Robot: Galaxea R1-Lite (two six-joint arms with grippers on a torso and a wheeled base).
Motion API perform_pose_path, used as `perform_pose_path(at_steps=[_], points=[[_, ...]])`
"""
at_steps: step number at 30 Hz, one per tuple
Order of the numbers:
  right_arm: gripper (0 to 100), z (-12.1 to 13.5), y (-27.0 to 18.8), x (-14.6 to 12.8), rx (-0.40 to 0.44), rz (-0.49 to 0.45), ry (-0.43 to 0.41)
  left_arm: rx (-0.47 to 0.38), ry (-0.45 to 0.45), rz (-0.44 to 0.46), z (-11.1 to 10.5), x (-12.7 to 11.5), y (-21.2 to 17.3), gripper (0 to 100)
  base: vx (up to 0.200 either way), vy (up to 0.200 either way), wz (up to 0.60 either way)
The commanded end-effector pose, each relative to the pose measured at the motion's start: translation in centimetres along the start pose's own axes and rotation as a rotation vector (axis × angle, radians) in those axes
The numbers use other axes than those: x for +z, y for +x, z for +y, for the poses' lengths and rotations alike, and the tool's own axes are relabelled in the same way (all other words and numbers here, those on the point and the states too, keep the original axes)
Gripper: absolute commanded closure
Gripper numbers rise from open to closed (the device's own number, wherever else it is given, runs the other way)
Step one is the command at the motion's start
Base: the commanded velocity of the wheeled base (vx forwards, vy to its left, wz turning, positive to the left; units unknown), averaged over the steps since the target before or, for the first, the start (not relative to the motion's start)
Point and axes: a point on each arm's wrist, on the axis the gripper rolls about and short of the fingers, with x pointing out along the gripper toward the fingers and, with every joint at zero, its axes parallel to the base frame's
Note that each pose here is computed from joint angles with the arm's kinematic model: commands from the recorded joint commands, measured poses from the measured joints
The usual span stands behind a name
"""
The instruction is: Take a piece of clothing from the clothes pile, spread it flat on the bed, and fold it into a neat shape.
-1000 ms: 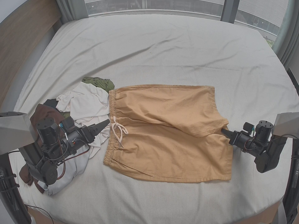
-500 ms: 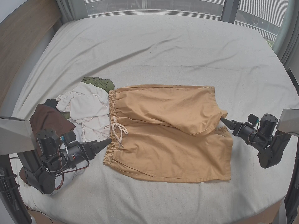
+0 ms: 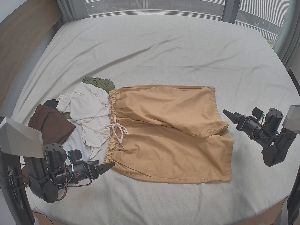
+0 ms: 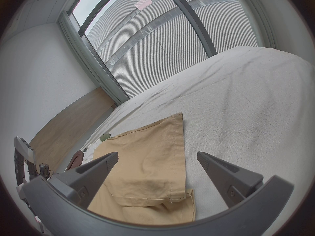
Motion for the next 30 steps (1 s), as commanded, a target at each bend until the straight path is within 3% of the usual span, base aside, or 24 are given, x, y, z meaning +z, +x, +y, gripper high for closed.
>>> perform_pose_path(at_steps=[1, 8, 24, 25, 30], points=[[0, 0.1, 0.0, 0.2, 0.003, -0.005, -0.002, 0.001, -0.024, 0.013, 0.6, -0.4, 0.9, 0, 0.0, 0.0, 0.0], [0, 0.1, 0.0, 0.1, 0.003, -0.004, -0.002, -0.029, -0.12, -0.021, 0.4, 0.4, 2.3, 0, 0.0, 0.0, 0.0], [0, 0.0, -0.2, 0.0, -0.002, 0.0, -0.004, -0.04, -0.123, -0.013, 0.0, 0.2, 3.0, 0, 0.0, 0.0, 0.0], [0, 0.1, -0.2, 0.0, -0.003, 0.003, -0.002, -0.037, -0.123, -0.011, 0.0, 0.1, 2.9, 100, 0.0, 0.0, 0.0], [0, 0.1, -1.0, -0.9, -0.017, 0.042, -0.015, -0.037, -0.12, -0.01, 0.0, 0.1, 2.8, 100, 0.0, 0.0, 0.0]])
